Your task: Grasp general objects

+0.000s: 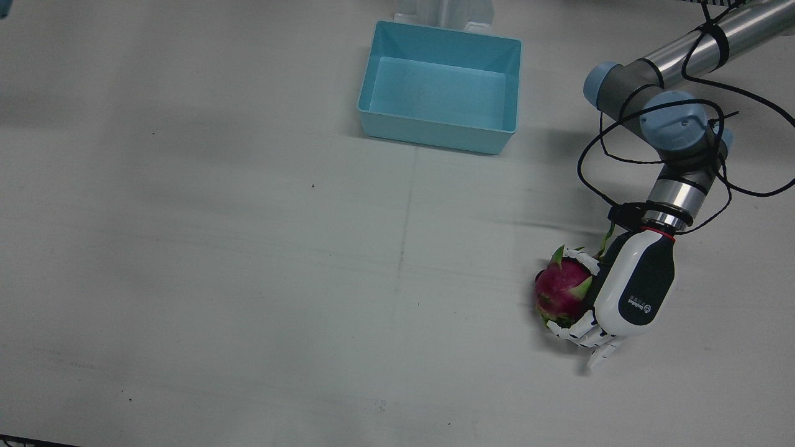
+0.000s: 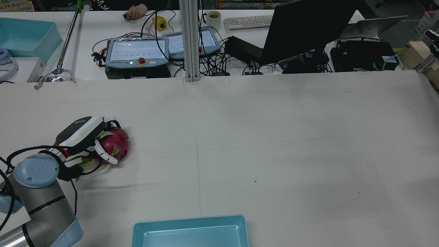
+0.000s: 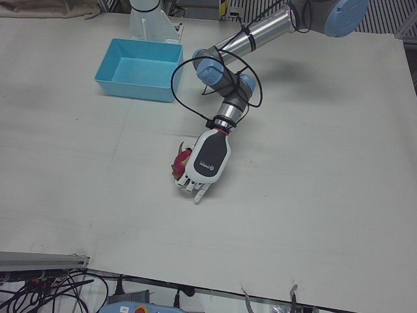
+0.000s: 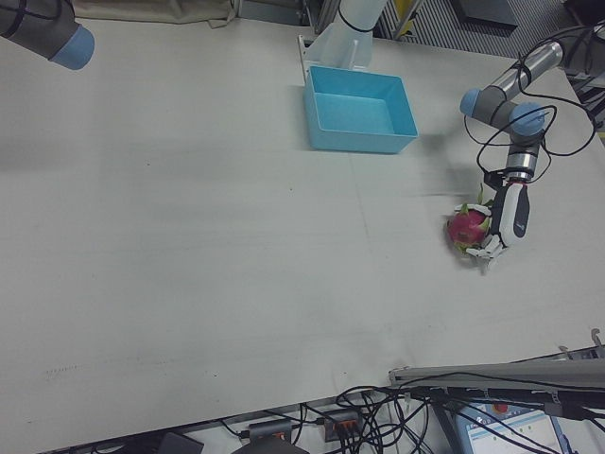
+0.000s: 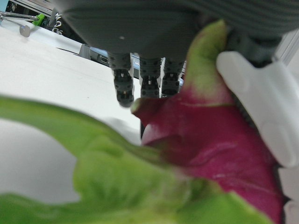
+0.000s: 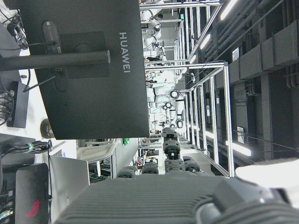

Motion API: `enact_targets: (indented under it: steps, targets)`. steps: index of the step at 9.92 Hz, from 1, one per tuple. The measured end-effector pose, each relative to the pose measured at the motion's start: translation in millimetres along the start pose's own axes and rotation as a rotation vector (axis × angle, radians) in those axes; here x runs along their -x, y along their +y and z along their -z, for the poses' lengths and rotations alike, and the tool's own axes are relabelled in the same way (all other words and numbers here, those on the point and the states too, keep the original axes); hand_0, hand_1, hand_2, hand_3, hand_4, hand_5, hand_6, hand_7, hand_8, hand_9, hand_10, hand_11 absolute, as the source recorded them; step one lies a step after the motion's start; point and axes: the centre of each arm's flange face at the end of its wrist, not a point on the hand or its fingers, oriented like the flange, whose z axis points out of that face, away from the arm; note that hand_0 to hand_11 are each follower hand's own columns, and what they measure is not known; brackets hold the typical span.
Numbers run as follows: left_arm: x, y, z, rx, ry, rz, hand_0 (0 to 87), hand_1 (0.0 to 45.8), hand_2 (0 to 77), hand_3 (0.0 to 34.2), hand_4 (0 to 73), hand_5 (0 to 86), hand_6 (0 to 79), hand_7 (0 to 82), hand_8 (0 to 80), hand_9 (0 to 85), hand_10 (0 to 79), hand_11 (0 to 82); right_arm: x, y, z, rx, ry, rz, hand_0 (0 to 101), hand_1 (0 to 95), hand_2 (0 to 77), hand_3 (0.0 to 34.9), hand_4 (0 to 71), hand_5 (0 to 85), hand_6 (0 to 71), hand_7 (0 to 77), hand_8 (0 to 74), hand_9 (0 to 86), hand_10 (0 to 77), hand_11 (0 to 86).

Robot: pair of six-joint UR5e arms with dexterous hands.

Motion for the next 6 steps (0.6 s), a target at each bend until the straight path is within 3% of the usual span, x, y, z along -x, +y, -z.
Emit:
enact_targets:
  steps: [1, 2, 3, 4, 5, 6]
  targets:
    - [-1, 1, 0, 0.002, 0.001, 0.002, 53.1, 0.0, 22.9, 0.0, 19.1, 43.6, 37.1, 57.8, 57.3, 39.3, 45.3, 16.9, 0, 0, 0.0, 0.000, 0.000, 0.000, 0, 6.0, 1.6, 0.0, 0.0, 0.0, 0.0, 0.0, 0.0, 1.1, 0.0, 0.5]
    - [-2, 1, -1, 0.007, 0.002, 0.006, 53.1, 0.0, 22.9, 0.0, 19.1, 43.6, 37.1, 57.8, 57.3, 39.3, 45.3, 16.9, 0, 0, 0.0, 0.000, 0.000, 0.000, 0, 6.0, 1.6, 0.0, 0.0, 0.0, 0.0, 0.0, 0.0, 1.1, 0.0, 0.5]
    - [-4, 3, -1, 0.026, 0.000, 0.011, 53.1, 0.0, 23.5, 0.0, 19.1, 44.2, 37.6, 58.4, 65.4, 45.3, 61.6, 38.2, 0, 0, 0.0, 0.000, 0.000, 0.000, 0, 6.0, 1.6, 0.0, 0.0, 0.0, 0.0, 0.0, 0.0, 1.1, 0.0, 0.5]
    - [-10, 6, -5, 0.058, 0.000, 0.017, 53.1, 0.0, 23.5, 0.0, 19.1, 44.2, 37.6, 58.4, 68.2, 46.9, 68.7, 47.5, 0, 0, 0.0, 0.000, 0.000, 0.000, 0, 6.0, 1.6, 0.0, 0.0, 0.0, 0.0, 0.0, 0.0, 1.1, 0.0, 0.5]
    - [-21, 6, -11, 0.094, 0.005, 0.025, 53.2, 0.0, 23.5, 0.0, 19.1, 44.2, 37.6, 58.4, 69.8, 49.1, 70.4, 57.8, 0, 0, -0.1, 0.001, 0.000, 0.000, 0, 6.0, 1.6, 0.0, 0.0, 0.0, 0.0, 0.0, 0.0, 1.1, 0.0, 0.5]
    - [-40, 0, -20, 0.146, 0.021, 0.034, 53.3, 0.0, 24.0, 0.0, 19.1, 44.2, 37.6, 58.4, 69.8, 49.1, 70.4, 57.8, 0, 0, -0.1, 0.001, 0.000, 0.000, 0, 6.0, 1.6, 0.0, 0.0, 0.0, 0.0, 0.0, 0.0, 1.1, 0.0, 0.5]
